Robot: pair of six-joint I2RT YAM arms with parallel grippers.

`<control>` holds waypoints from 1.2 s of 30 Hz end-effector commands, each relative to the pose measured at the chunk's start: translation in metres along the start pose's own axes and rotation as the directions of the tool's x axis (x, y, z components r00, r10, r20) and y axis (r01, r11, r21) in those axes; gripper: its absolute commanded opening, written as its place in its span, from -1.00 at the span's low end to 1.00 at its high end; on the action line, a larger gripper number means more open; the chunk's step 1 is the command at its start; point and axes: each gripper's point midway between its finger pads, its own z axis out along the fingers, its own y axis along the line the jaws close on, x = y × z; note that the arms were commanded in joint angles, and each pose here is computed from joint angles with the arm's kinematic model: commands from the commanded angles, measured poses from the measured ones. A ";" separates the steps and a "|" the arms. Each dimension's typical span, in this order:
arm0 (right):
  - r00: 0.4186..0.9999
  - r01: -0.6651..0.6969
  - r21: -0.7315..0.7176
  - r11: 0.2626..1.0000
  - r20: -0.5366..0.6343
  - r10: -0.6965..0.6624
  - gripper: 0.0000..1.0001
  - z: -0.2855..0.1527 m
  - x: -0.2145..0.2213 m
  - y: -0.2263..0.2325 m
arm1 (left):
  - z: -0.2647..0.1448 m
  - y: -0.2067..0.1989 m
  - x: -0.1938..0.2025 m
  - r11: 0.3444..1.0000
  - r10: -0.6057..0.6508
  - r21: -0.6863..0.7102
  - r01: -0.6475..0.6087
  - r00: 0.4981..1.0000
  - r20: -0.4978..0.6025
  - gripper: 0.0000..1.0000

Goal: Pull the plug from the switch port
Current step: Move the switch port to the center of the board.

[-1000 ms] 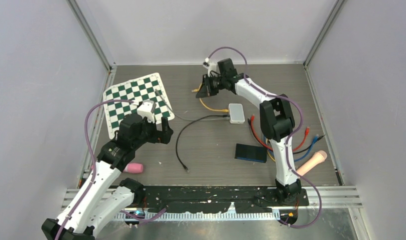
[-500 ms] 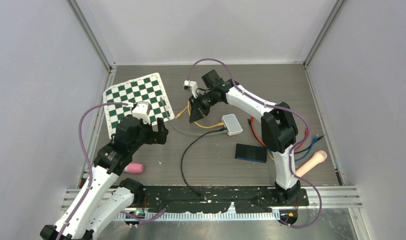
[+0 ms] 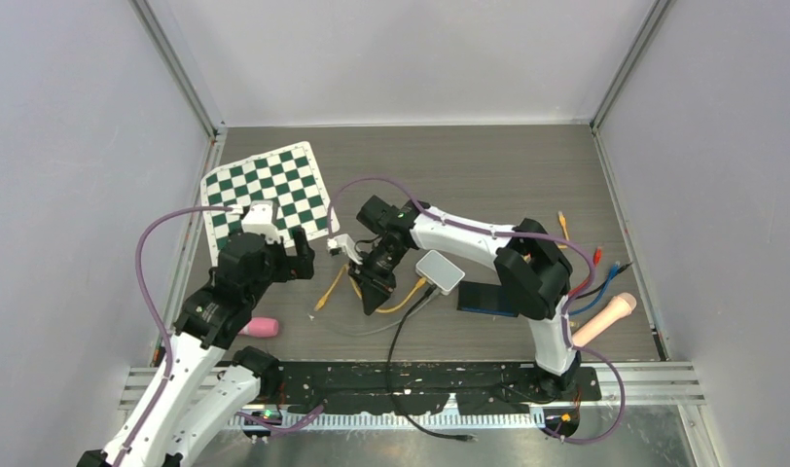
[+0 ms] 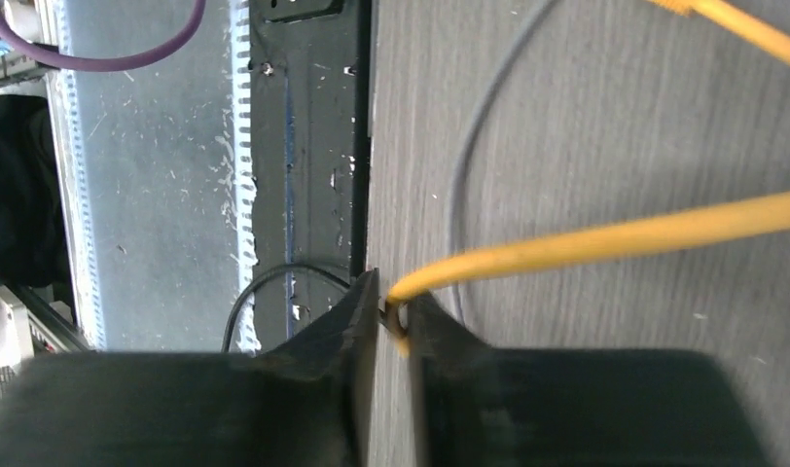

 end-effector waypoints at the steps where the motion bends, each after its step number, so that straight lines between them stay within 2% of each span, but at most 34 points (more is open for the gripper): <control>1: 0.999 0.047 0.015 0.999 0.022 -0.048 -0.36 -0.003 -0.012 0.011 | 0.000 0.006 -0.006 0.999 -0.018 -0.029 0.019 0.999 0.029 0.99; 6: 0.991 0.051 0.161 0.986 0.114 -0.070 0.04 -0.030 -0.027 0.017 | 0.007 0.001 -0.003 1.000 0.011 -0.010 -0.011 1.000 0.001 0.99; 8: 0.982 0.026 0.236 0.972 0.177 -0.070 0.12 -0.046 -0.031 0.018 | 0.010 -0.001 0.000 1.000 0.022 -0.001 -0.022 1.000 -0.017 0.98; 12: 0.945 -0.112 0.393 0.913 0.327 -0.024 0.18 -0.083 -0.023 0.019 | 0.020 -0.009 0.007 0.998 0.042 0.044 -0.039 0.998 -0.048 0.98; 13: 0.932 -0.179 0.461 0.869 0.361 0.000 0.18 -0.089 -0.011 0.004 | 0.023 -0.014 0.009 0.997 0.050 0.067 -0.046 0.997 -0.056 0.98; 14: 0.893 -0.247 0.481 0.841 0.449 0.005 0.18 -0.107 -0.018 0.009 | 0.027 -0.018 0.012 0.994 0.060 0.090 -0.054 0.996 -0.069 0.98; 15: 0.874 -0.355 0.550 0.756 0.483 0.059 0.18 -0.117 0.004 -0.013 | 0.030 -0.024 0.014 0.991 0.068 0.121 -0.057 0.994 -0.083 0.98; 16: 0.817 -0.468 0.568 0.677 0.569 0.088 0.17 -0.137 0.010 -0.019 | 0.033 -0.031 0.015 0.986 0.079 0.156 -0.063 0.992 -0.095 0.98; 17: 0.782 -0.552 0.566 0.612 0.606 0.145 0.17 -0.144 0.033 -0.032 | 0.034 -0.041 0.017 0.975 0.094 0.213 -0.068 0.989 -0.115 0.98; 18: 0.707 -0.652 0.524 0.547 0.681 0.191 0.17 -0.155 0.043 -0.033 | 0.034 -0.055 0.017 0.956 0.104 0.285 -0.065 0.987 -0.123 0.98; 19: 0.658 -0.721 0.501 0.479 0.712 0.247 0.17 -0.158 0.068 -0.044 | 0.034 -0.065 0.015 0.940 0.105 0.334 -0.060 0.988 -0.117 0.98; 20: 0.594 -0.782 0.451 0.430 0.749 0.293 0.17 -0.156 0.084 -0.044 | 0.036 -0.074 0.014 0.925 0.103 0.377 -0.054 0.988 -0.112 0.98; 22: 0.530 -0.829 0.407 0.383 0.790 0.308 0.18 -0.159 0.102 -0.047 | 0.039 -0.091 0.010 0.889 0.101 0.456 -0.041 0.989 -0.108 0.98; 31: 0.401 -0.905 0.306 0.297 0.848 0.347 0.19 -0.153 0.114 -0.054 | 0.060 -0.110 0.053 0.849 0.184 0.528 0.004 0.935 -0.304 0.98; 36: 0.368 -0.919 0.267 0.289 0.842 0.395 0.19 -0.140 0.114 -0.060 | 0.059 -0.104 0.082 0.858 0.197 0.513 0.020 0.910 -0.365 0.98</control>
